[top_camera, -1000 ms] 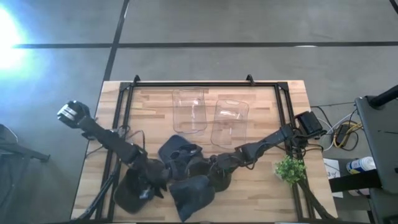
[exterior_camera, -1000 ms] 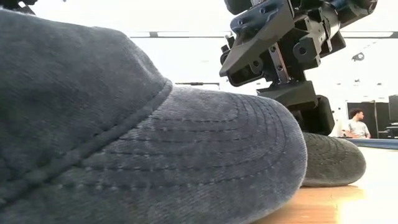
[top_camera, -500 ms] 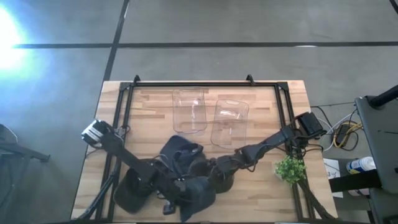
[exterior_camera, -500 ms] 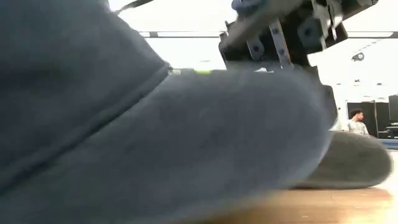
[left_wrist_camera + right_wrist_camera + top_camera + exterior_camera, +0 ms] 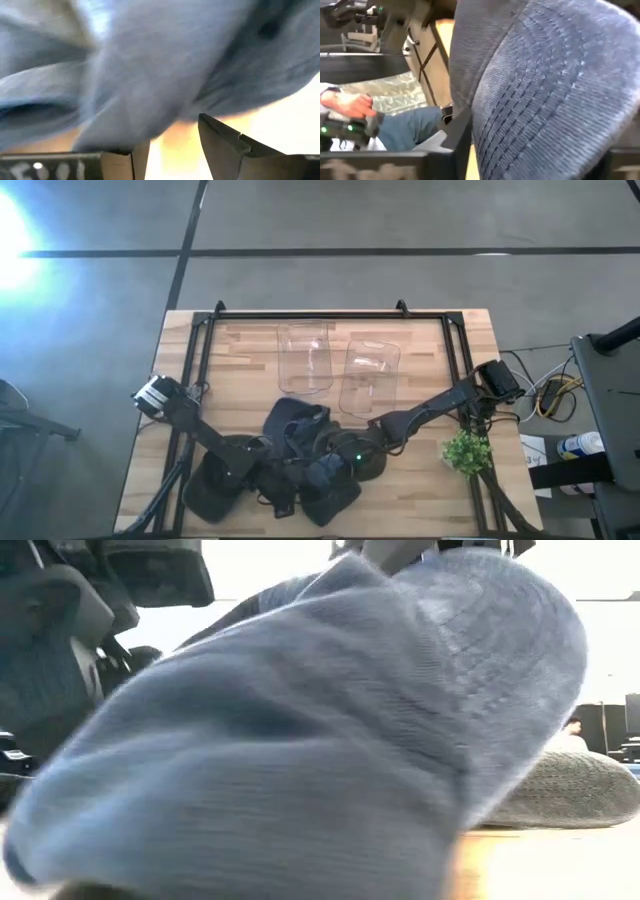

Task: Pick & Place hat
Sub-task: Put the bottom blue cap into the left transparent bin, then put the blue cap into the left transparent bin

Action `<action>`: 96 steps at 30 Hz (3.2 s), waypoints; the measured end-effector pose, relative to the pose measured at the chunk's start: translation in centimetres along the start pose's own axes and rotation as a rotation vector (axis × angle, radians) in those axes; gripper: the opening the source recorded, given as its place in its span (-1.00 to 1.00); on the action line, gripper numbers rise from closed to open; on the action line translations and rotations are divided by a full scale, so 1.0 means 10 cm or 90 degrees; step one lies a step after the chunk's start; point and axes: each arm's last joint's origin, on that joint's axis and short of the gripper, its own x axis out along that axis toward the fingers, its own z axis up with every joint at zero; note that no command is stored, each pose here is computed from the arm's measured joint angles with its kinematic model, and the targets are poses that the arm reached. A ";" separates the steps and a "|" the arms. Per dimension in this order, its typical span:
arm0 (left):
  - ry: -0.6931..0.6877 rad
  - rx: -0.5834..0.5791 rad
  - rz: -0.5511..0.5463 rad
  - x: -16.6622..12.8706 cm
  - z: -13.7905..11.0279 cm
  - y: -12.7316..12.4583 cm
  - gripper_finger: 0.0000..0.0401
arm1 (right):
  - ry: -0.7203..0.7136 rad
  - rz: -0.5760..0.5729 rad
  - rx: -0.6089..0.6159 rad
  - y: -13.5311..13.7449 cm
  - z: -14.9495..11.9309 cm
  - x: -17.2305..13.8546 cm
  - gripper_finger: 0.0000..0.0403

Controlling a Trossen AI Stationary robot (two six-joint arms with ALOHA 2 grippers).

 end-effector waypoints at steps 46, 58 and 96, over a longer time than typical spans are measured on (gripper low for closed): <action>-0.490 -0.115 0.285 -2.85 -0.46 1.36 -0.19 | -1.084 -0.224 0.179 0.23 1.54 -0.51 -0.93; -0.471 -0.119 0.254 -2.99 -0.56 1.64 -0.19 | -0.980 -0.304 0.288 -0.05 2.05 -0.23 -0.94; -0.377 -0.131 0.242 -2.72 -0.78 1.76 -0.19 | -0.066 -0.422 0.086 0.42 1.47 -1.06 0.07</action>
